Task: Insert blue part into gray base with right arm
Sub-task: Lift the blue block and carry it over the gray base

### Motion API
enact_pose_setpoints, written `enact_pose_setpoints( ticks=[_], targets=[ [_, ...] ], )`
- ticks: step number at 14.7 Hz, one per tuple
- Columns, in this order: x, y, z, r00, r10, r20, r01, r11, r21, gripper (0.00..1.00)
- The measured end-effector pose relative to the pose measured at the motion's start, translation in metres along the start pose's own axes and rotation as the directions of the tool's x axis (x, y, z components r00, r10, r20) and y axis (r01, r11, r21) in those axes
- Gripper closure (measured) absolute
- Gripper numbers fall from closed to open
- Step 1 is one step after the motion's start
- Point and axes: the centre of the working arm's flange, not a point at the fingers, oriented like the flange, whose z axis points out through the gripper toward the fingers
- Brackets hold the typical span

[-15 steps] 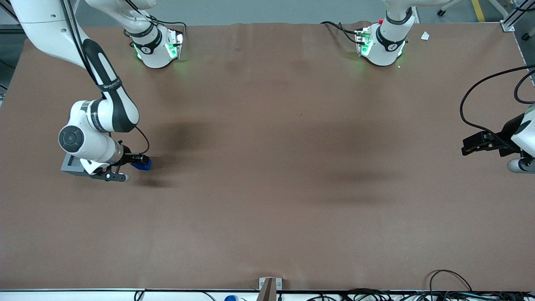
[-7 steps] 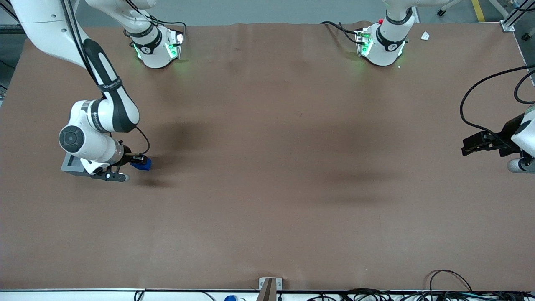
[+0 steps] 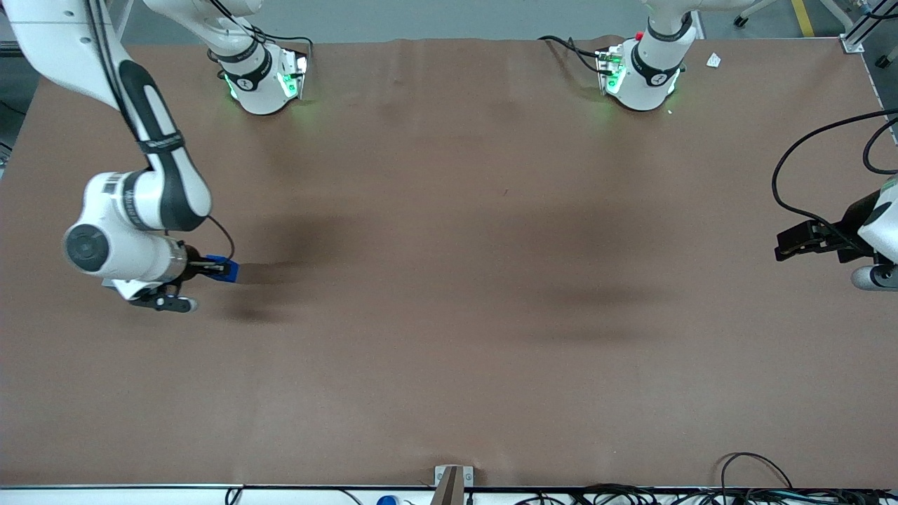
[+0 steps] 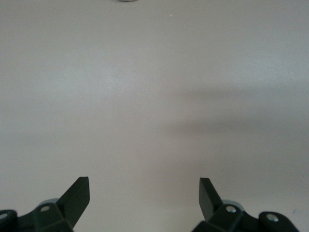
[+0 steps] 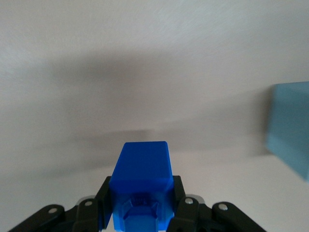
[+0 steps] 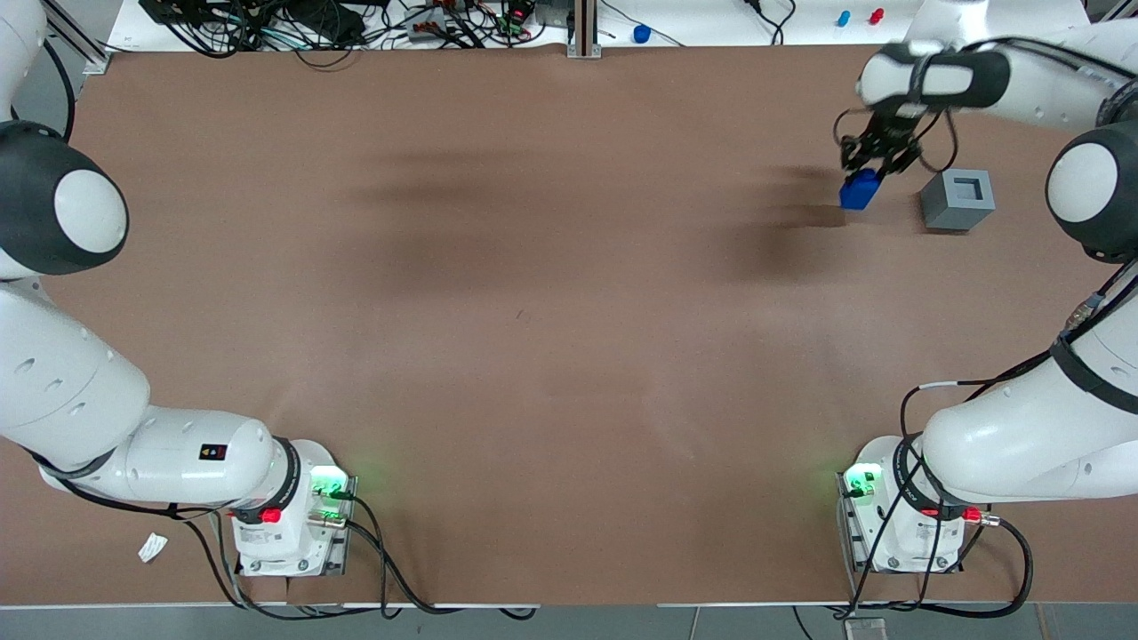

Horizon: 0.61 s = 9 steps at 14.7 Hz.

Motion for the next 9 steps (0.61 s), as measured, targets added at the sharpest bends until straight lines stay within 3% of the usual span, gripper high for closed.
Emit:
enact_pose_setpoints(
  ticks=[3,7,9],
  targets=[
    [0.008,0.05,-0.04,0.999,-0.033,0.0,0.033,0.999,0.018,0.49],
    [0.006,0.136,-0.037,0.996,-0.085,-0.007,0.085,0.995,0.043,0.49],
    [0.003,0.172,-0.037,0.995,-0.096,-0.018,0.097,0.995,0.029,0.49]
  ],
)
